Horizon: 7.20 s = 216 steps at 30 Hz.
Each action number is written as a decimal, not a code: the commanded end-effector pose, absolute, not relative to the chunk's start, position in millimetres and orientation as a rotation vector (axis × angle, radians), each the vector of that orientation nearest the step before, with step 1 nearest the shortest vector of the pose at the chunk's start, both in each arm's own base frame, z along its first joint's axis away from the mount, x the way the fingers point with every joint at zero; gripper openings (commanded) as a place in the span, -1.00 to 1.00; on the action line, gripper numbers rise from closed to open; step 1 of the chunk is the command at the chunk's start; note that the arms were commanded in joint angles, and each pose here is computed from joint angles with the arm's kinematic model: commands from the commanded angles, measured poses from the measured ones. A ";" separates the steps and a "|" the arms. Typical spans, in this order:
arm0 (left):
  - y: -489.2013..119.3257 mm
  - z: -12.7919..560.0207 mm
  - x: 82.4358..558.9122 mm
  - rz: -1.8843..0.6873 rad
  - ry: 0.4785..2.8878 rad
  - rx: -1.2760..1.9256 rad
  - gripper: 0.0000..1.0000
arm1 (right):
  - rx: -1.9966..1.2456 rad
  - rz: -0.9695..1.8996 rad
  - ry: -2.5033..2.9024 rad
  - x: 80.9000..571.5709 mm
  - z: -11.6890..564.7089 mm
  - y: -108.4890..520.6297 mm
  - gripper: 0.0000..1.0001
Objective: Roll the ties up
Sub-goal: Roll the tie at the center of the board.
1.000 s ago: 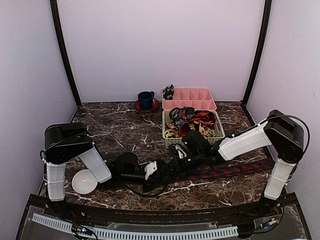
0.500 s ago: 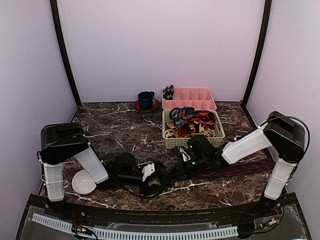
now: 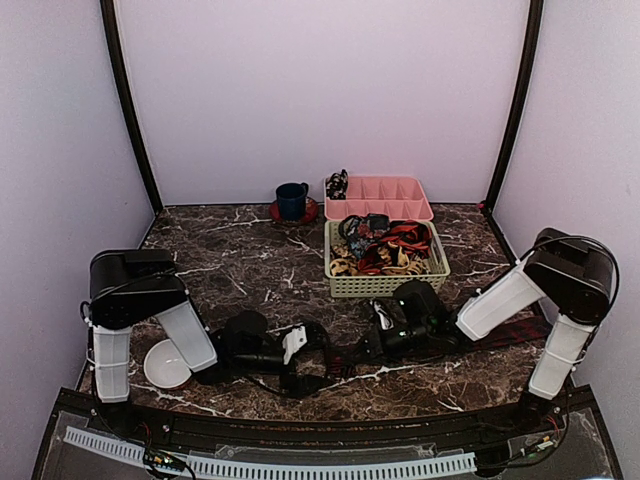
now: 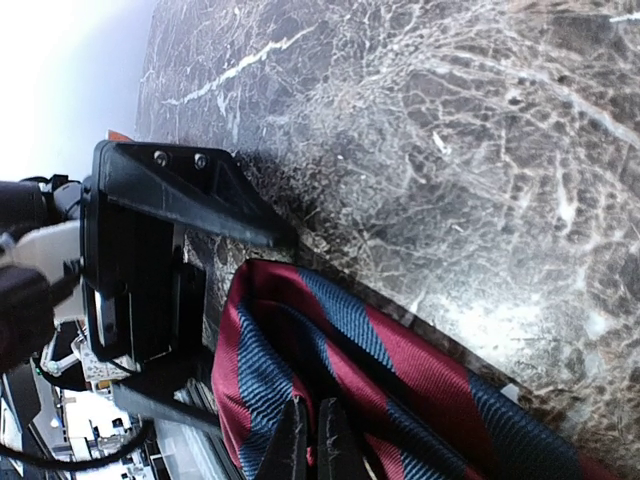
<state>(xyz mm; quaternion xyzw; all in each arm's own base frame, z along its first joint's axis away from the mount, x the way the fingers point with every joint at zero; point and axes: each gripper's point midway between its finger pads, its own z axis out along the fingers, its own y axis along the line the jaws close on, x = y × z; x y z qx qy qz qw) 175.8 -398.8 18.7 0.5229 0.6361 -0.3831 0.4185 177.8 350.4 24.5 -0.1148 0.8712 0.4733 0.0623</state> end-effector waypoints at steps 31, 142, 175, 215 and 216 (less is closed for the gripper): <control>-415.6 -14.7 190.7 -0.924 1.671 1.340 0.94 | -0.509 1.348 2.625 186.9 43.7 375.7 -1.00; -420.6 -23.6 169.2 -0.951 1.621 1.391 -0.17 | -0.421 1.210 2.871 159.2 -20.2 333.4 -1.00; -390.0 35.9 169.6 -0.950 1.466 1.348 -0.25 | -0.551 1.272 2.914 139.9 -24.3 343.7 -1.00; -361.4 -67.5 160.3 -0.745 1.938 1.536 -0.47 | -0.509 1.462 2.626 160.4 71.2 357.1 -0.06; -361.1 -67.6 160.2 -0.743 1.938 1.539 -0.47 | -0.506 1.465 2.621 161.9 73.8 358.9 -0.06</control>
